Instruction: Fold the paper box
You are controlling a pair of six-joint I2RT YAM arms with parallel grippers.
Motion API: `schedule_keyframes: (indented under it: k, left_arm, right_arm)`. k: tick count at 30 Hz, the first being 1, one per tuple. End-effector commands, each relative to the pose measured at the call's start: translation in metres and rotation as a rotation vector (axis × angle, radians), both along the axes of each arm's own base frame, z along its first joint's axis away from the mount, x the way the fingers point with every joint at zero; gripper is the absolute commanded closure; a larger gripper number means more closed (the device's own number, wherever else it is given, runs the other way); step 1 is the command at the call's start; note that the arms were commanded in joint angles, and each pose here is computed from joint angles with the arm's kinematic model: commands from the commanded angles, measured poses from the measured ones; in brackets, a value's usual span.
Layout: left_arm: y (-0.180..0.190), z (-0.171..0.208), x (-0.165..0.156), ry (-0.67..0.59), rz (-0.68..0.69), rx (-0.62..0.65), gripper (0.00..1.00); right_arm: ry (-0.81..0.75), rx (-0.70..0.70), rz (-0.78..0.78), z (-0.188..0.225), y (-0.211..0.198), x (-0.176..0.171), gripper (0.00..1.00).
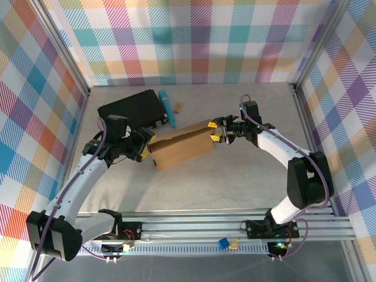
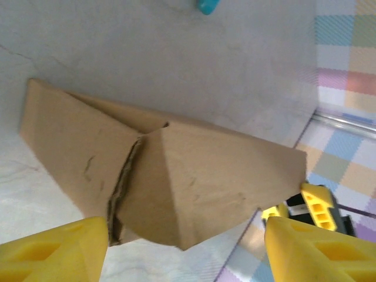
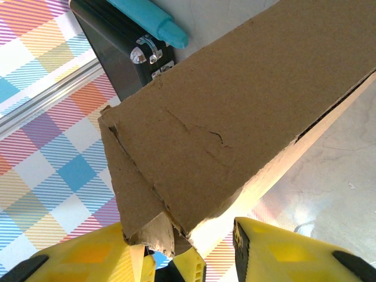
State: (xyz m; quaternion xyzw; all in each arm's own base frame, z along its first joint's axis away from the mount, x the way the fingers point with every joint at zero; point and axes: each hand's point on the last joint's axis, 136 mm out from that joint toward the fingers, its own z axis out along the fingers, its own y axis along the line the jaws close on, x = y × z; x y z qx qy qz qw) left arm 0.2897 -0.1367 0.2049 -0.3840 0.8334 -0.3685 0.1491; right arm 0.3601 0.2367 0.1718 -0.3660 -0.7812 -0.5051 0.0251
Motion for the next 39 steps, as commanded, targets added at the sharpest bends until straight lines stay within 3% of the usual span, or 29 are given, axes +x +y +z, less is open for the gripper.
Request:
schedule_keyframes:
  k: [1, 6, 14, 39]
  left_arm:
    - [0.001, 0.006, 0.005, -0.019, 0.027, -0.067, 0.32]
    - [0.009, -0.009, 0.002, 0.008, 0.071, -0.111, 0.4]
    - [0.01, -0.025, 0.007, 0.019, 0.063, -0.132, 0.67]
    - [0.018, -0.07, -0.031, 0.122, 0.006, -0.032, 0.88]
  right_arm:
    - [0.106, -0.051, -0.001, -0.032, -0.009, -0.015, 0.58]
    - [0.103, -0.05, -0.001, -0.031, -0.009, -0.014, 0.58]
    - [0.106, -0.052, -0.001, -0.032, -0.009, -0.015, 0.58]
    - [0.127, -0.084, 0.005, -0.044, -0.014, -0.023, 0.65]
